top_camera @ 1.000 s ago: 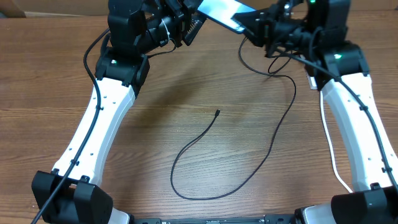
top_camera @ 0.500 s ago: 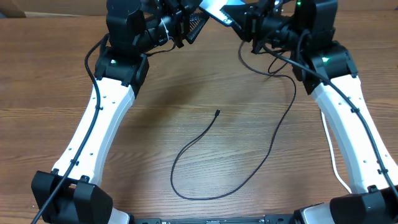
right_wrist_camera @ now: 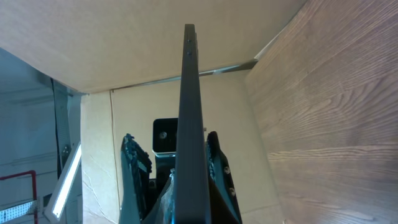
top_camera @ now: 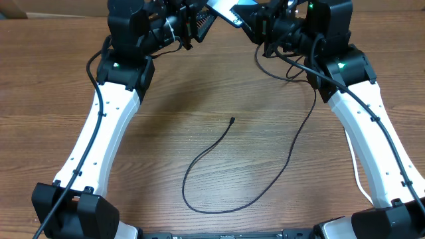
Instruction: Plug charger to phone and switch on socket
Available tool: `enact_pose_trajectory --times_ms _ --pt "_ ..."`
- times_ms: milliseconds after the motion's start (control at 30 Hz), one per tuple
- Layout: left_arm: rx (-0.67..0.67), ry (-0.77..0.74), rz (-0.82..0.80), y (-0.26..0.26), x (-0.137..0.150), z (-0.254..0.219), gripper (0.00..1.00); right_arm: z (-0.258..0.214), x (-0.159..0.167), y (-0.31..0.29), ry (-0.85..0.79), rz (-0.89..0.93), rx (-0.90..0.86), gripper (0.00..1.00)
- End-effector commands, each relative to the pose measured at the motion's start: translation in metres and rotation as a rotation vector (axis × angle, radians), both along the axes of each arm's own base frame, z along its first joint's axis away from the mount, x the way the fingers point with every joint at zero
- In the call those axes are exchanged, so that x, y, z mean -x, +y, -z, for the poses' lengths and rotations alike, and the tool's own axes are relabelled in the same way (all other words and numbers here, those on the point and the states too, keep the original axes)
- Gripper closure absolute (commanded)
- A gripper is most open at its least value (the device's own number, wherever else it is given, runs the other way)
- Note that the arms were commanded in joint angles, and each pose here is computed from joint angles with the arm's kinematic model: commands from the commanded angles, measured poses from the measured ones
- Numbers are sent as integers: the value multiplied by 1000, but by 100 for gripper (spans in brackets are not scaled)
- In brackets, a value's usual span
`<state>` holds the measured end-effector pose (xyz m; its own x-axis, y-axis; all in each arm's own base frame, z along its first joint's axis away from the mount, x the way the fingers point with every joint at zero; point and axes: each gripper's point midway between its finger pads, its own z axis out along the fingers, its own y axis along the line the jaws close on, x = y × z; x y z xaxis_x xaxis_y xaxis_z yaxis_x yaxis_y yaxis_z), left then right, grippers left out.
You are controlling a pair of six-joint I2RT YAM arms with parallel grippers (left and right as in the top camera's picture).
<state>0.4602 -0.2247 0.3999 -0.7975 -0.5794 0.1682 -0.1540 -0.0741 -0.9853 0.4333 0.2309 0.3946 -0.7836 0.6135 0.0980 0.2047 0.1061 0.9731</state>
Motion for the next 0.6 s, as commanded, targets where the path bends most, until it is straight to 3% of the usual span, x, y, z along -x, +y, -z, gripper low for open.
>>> enact_pose_trajectory --times_ms 0,233,567 --pt "7 23 4 1 1 -1 49 -30 9 -5 -72 14 -20 96" --pt "15 88 -14 3 -1 8 49 -30 10 -4 -71 6 -21 96" --pt "32 111 -15 2 -1 8 59 -30 17 9 -71 -22 -21 96"
